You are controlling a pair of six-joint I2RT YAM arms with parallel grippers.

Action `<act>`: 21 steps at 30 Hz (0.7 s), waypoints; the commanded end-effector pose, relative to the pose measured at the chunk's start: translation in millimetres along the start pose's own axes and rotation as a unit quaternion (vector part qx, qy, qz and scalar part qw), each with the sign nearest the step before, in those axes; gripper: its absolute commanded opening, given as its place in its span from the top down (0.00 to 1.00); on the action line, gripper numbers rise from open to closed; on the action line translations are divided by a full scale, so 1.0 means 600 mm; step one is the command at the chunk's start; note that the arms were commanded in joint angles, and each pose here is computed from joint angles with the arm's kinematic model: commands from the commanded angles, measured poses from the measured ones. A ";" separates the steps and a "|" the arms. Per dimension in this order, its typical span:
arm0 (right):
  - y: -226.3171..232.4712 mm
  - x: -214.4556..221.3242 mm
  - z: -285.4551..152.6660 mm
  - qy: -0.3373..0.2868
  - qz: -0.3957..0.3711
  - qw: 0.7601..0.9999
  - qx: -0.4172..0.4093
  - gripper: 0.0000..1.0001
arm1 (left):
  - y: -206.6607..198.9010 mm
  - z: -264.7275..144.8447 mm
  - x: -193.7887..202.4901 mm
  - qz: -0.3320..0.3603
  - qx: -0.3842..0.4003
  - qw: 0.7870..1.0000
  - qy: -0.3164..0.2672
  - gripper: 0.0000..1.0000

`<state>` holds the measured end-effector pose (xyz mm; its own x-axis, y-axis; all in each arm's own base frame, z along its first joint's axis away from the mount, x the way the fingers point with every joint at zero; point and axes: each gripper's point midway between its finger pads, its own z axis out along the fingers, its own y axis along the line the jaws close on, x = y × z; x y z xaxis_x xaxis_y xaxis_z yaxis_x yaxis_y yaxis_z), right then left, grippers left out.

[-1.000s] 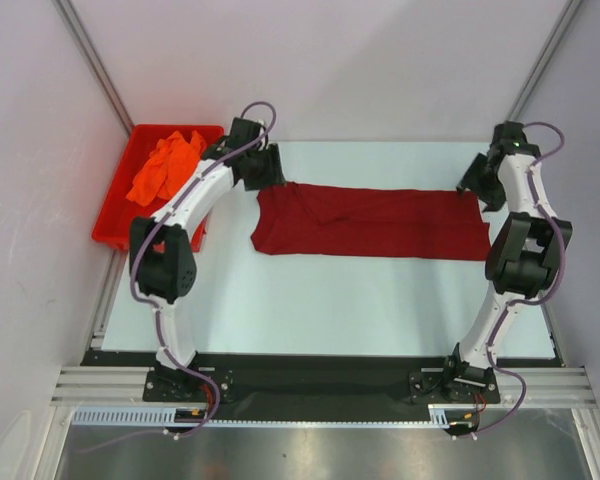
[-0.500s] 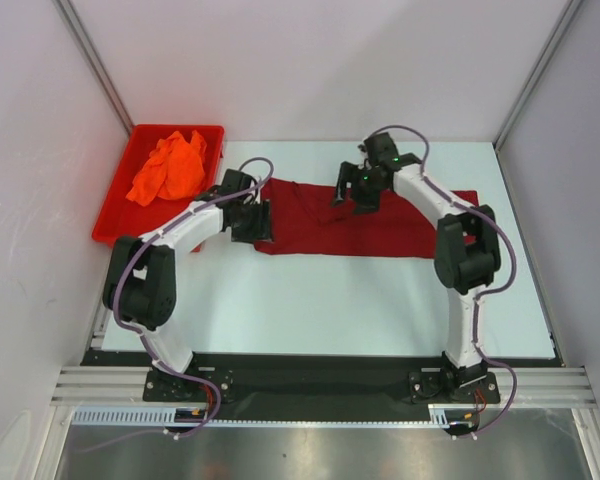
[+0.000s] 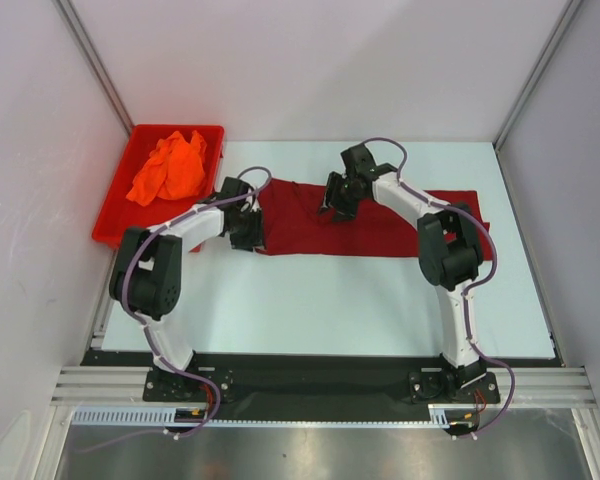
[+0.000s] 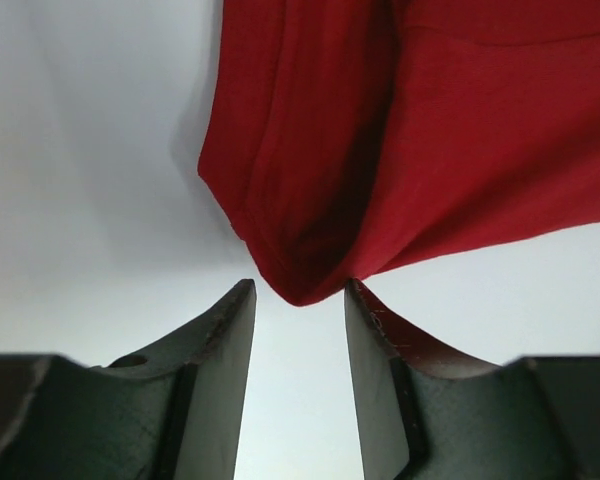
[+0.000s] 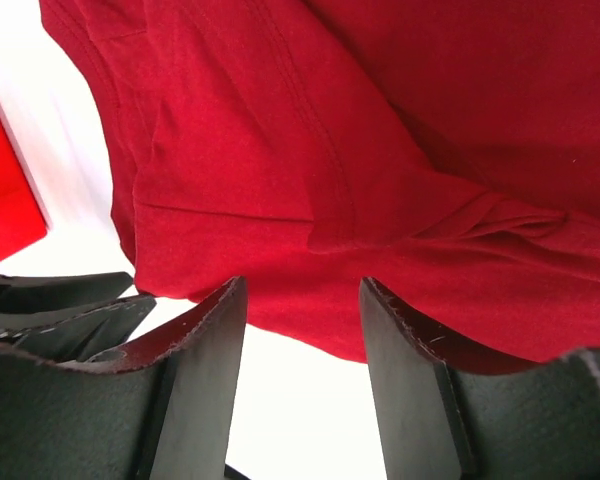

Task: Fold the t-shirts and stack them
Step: Fold the tshirt

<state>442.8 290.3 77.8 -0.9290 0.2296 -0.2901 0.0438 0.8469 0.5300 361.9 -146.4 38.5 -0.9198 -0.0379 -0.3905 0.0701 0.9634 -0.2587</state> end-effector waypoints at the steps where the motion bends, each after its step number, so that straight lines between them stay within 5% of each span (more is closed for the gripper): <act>1: 0.008 -0.010 0.004 -0.025 0.010 1.000 0.005 0.46 | 0.006 0.008 -0.003 0.003 0.003 1.000 -0.001 0.55; 21: -0.006 0.003 0.042 -0.041 0.063 0.997 0.036 0.54 | 0.019 0.022 0.010 -0.015 -0.017 0.999 0.029 0.62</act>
<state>442.5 290.1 49.1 -0.8982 0.3439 -0.2738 0.1845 0.8603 0.4752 361.5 -143.1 18.7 -0.9424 -0.0441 -0.3316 0.0390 0.9701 -0.2397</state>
